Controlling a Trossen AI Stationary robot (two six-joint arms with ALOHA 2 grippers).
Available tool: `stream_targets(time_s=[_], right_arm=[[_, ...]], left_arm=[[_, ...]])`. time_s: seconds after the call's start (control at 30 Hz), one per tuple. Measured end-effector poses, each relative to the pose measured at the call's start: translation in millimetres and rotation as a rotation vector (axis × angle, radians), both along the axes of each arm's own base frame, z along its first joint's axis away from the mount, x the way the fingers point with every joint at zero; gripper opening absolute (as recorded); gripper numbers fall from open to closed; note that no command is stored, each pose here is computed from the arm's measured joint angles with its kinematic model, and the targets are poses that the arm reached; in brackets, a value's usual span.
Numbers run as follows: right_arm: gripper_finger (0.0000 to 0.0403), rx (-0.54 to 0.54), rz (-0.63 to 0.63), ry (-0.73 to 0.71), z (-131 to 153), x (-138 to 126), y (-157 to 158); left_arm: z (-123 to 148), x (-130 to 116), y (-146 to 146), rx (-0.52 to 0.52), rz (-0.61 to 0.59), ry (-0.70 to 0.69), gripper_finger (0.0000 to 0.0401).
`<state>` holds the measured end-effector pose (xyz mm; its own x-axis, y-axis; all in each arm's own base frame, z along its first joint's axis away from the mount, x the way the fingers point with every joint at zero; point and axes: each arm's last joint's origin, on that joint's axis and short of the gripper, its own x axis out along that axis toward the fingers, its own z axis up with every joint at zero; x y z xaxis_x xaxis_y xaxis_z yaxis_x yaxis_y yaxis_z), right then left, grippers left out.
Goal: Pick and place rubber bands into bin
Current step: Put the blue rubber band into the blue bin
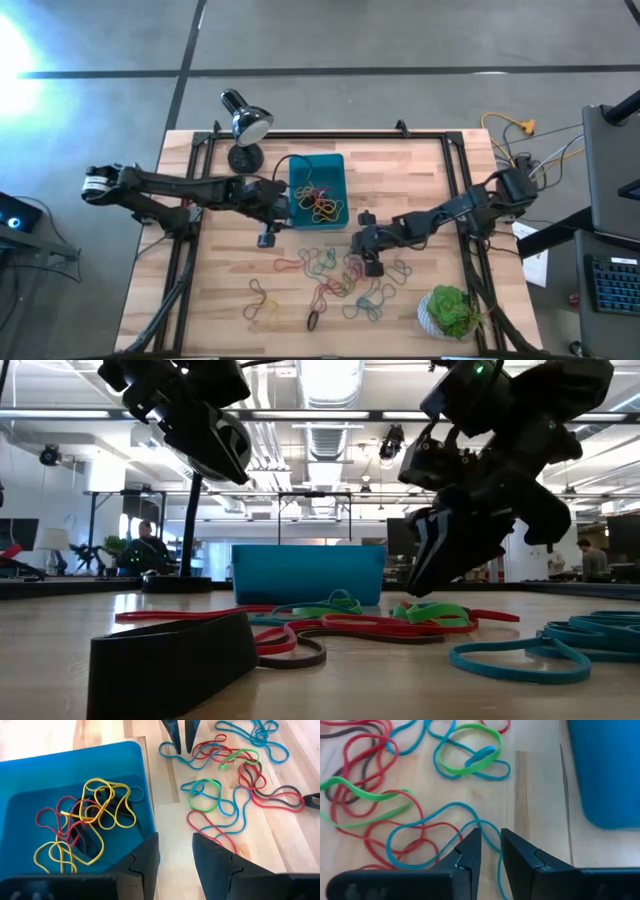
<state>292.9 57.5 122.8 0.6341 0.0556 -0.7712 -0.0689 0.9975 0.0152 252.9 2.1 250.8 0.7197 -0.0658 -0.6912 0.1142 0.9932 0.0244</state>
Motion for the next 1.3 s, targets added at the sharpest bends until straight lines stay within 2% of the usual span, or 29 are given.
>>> stream_targets(time_s=[0.53, 0.63, 0.77, 0.93, 1.1, 1.3], right_arm=[[0.0067, 0.003, -0.016, 0.043, -12, 2, -7], [0.0054, 0.014, -0.013, 0.046, -12, 2, -8], [0.0016, 0.017, -0.009, 0.049, -12, 2, -8], [0.0009, 0.019, -0.009, 0.049, -12, 2, -8], [0.0008, 0.024, -0.024, 0.036, -7, 1, -9], [0.0008, 0.036, -0.020, -0.033, 12, 0, -8]], left_arm=[[-1, 1, 0, 0.000, -0.001, 0.004, 0.0105], [-1, 0, 0, 0.000, -0.001, 0.004, 0.0105], [-1, 0, 0, 0.000, -0.001, 0.004, 0.0105], [-1, 0, 0, -0.002, 0.000, 0.004, 0.0105], [-2, -1, 0, -0.016, 0.010, 0.021, 0.0105], [-5, -4, -2, -0.021, 0.012, 0.065, 0.0105]])
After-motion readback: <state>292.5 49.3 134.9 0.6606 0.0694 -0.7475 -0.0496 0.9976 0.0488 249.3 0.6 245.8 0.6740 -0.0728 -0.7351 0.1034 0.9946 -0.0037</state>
